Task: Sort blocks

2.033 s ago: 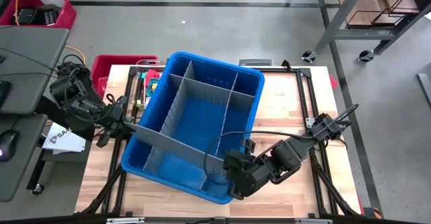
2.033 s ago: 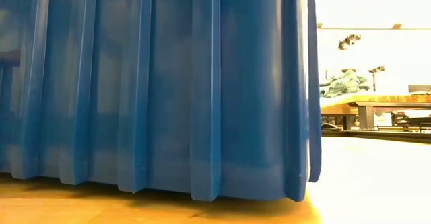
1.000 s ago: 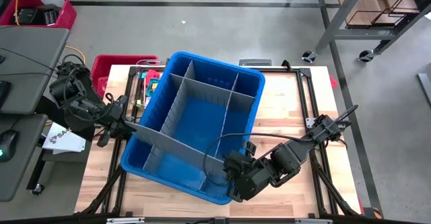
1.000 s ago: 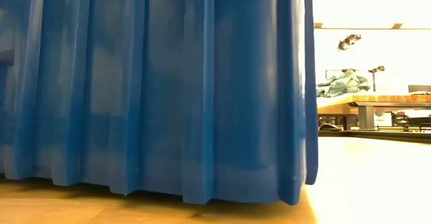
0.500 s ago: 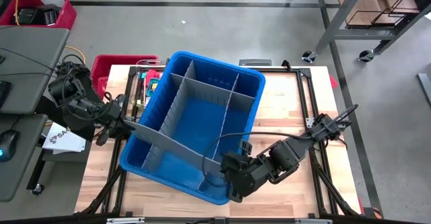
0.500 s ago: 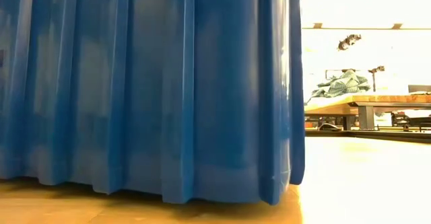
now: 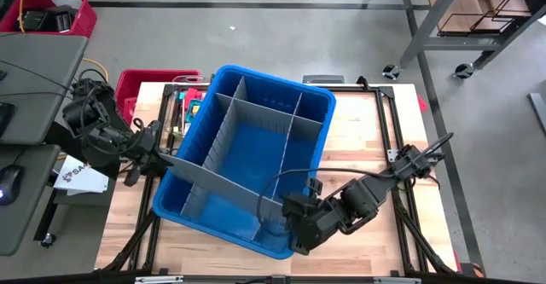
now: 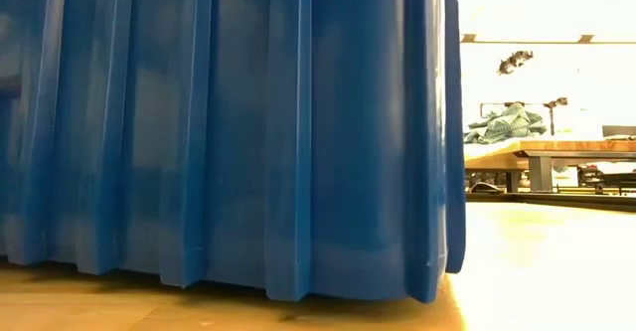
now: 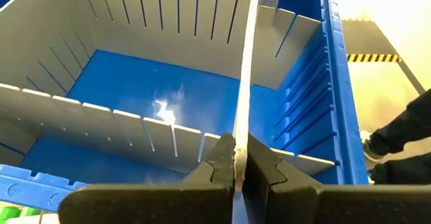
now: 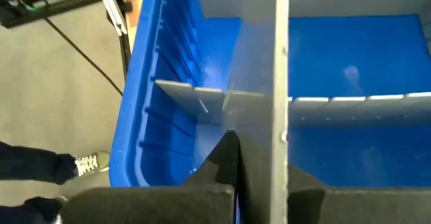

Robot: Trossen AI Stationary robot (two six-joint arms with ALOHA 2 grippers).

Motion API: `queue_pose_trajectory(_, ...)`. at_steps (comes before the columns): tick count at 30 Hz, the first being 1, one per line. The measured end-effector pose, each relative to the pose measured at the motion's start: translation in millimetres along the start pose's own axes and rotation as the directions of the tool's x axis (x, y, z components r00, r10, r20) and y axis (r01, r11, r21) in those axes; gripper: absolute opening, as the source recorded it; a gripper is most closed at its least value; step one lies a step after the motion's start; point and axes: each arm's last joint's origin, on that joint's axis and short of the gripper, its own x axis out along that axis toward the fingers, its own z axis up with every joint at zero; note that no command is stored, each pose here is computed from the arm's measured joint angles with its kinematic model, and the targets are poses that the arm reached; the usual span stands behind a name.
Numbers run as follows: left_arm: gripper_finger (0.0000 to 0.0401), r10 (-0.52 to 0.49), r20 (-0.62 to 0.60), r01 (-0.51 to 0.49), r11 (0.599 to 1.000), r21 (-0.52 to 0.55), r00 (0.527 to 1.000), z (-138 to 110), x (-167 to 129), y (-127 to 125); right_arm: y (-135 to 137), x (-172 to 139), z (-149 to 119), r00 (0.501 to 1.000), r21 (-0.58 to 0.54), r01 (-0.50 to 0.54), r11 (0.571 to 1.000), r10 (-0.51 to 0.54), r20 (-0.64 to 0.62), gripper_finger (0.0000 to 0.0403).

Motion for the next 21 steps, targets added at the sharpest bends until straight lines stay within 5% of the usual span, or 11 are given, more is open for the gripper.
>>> queue_pose_trajectory(13, 0.0001, 0.004, -0.008, -0.004, 1.0, 0.008, 1.0, 1, 4, -4, 16, 18, -14, 0.998, -0.01, 0.012, 1.0, -0.013, -0.061, 0.0)
queue_pose_trajectory(21, 0.0001, -0.05, -0.246, 0.068, 0.995, 0.067, 0.968, -11, 35, -29, 12, 15, -16, 0.995, -0.024, 0.009, 1.0, -0.011, -0.103, 0.0)
